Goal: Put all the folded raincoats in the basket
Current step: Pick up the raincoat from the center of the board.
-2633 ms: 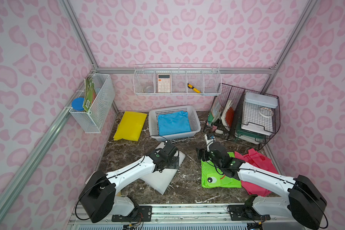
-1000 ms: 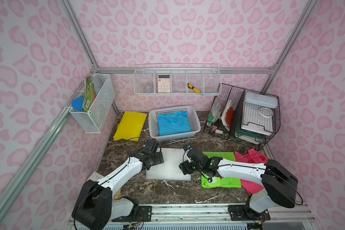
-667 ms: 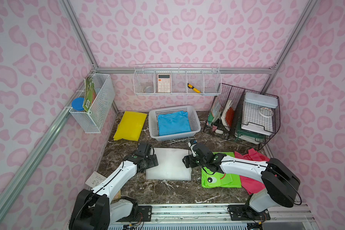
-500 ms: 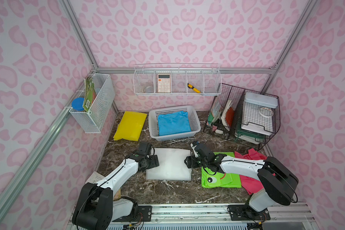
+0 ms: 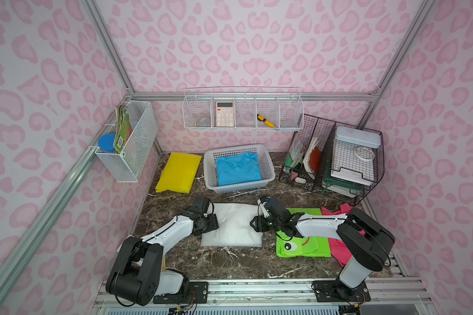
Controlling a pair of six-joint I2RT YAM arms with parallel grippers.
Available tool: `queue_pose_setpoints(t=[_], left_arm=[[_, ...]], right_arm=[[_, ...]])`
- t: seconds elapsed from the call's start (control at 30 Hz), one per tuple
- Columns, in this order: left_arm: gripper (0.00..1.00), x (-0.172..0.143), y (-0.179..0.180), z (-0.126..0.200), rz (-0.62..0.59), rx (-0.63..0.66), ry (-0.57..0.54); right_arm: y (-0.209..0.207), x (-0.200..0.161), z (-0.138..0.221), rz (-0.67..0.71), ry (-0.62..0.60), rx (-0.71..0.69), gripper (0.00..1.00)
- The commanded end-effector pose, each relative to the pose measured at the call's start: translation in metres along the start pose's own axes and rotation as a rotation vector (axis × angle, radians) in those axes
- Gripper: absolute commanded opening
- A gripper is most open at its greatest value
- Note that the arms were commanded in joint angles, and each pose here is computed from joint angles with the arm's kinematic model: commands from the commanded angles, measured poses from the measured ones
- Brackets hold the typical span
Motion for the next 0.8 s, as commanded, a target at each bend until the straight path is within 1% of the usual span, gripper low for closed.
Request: queue_pose_setpoints(t=[0.0, 0.07, 0.27, 0.37, 0.4, 0.5, 0.67, 0.77], left_arm=[[0.63, -0.011, 0.005, -0.006, 0.034, 0.009, 0.056], [0.57, -0.012, 0.005, -0.004, 0.037, 0.008, 0.046], [0.31, -0.012, 0.005, 0.003, 0.031, -0.005, 0.016], [0.19, -0.012, 0.005, 0.006, 0.028, -0.016, 0.004], [0.15, -0.013, 0.005, 0.006, 0.027, -0.016, 0.002], [0.09, -0.014, 0.006, 0.007, 0.032, -0.01, -0.002], [0.03, -0.014, 0.007, 0.007, 0.039, -0.004, -0.005], [0.0, -0.014, 0.006, 0.009, 0.038, -0.016, -0.005]], right_arm=[[-0.009, -0.009, -0.002, -0.018, 0.041, -0.048, 0.52], [-0.01, -0.01, -0.001, -0.02, 0.033, -0.053, 0.41], [-0.007, -0.005, 0.004, -0.012, 0.004, -0.051, 0.11], [-0.005, -0.003, 0.005, -0.007, -0.008, -0.05, 0.02], [-0.005, -0.002, 0.006, -0.007, -0.013, -0.053, 0.0], [-0.006, -0.001, 0.007, -0.003, -0.023, -0.068, 0.0], [-0.008, 0.001, 0.008, 0.0, -0.036, -0.102, 0.0], [-0.005, 0.003, 0.012, 0.01, -0.05, -0.092, 0.0]])
Point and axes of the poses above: each gripper's point midway between its finger pads, its own z axis back along the fingers, its own y axis along the line the jaws close on, x = y × z, the point moved 10 cm from there along z, back along the fingers, and after that the axes turned 6 degrees about -z, right-handed, at the moved point
